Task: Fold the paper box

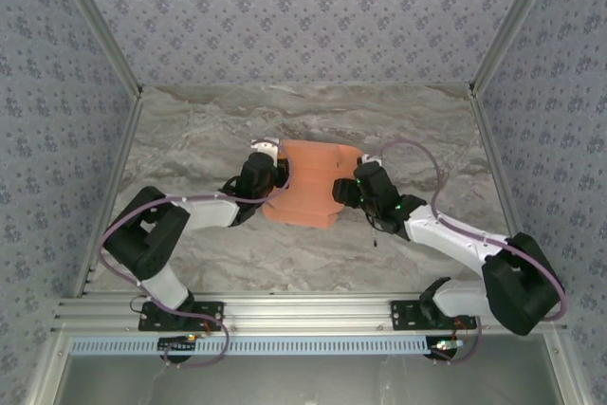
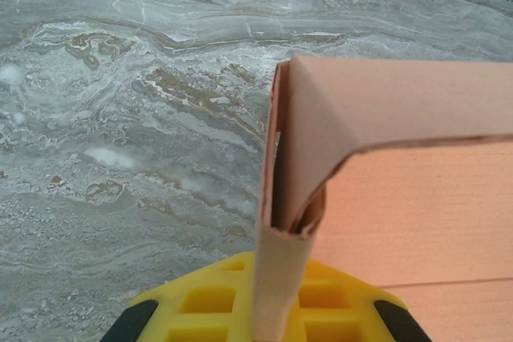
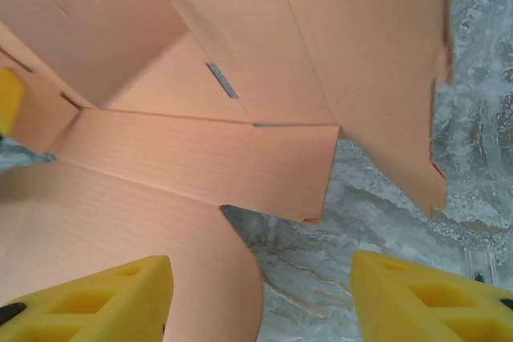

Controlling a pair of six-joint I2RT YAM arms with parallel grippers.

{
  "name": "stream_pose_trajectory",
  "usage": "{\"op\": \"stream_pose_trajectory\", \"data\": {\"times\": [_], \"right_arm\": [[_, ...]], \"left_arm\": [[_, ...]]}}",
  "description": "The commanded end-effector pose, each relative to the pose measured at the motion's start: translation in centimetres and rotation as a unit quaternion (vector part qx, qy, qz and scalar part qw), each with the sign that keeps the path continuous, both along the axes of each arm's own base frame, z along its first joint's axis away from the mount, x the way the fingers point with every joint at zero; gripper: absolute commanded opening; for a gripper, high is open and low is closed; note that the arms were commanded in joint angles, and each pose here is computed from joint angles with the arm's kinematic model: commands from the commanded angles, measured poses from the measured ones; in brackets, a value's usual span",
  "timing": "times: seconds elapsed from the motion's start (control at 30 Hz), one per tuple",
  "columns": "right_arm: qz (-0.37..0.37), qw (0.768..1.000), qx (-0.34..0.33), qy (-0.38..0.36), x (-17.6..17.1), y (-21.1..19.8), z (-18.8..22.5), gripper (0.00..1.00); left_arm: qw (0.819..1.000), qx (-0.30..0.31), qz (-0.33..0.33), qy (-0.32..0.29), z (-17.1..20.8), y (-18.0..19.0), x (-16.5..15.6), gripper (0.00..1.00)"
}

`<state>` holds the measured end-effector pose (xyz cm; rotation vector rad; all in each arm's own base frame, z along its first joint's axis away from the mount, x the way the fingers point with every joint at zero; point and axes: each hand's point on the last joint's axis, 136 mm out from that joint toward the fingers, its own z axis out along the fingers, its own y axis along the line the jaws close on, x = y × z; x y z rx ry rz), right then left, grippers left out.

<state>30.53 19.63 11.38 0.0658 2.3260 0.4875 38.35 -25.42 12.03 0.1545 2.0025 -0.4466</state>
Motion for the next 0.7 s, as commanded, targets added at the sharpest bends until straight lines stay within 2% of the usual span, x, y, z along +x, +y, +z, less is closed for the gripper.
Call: {"op": "stream_pose_trajectory", "data": {"times": [0.0, 0.27, 0.67], "right_arm": [[-0.015, 1.0, -0.006, -0.008, 1.1, -0.6, -0.3, 0.61], [-0.005, 0.999, 0.034, -0.018, 2.5, 0.9, 0.8, 0.56], [0.017, 0.997, 0.067, -0.045, 2.7, 2.4, 3.2, 0.41]], "left_arm": [[1.0, -0.025, 0.001, -0.018, 2.3, -0.4, 0.1, 0.03], [0.999, -0.026, 0.001, -0.019, 2.4, -0.3, 0.1, 0.03], [1.0, -0.025, 0.001, -0.019, 2.2, -0.3, 0.1, 0.03]]}}
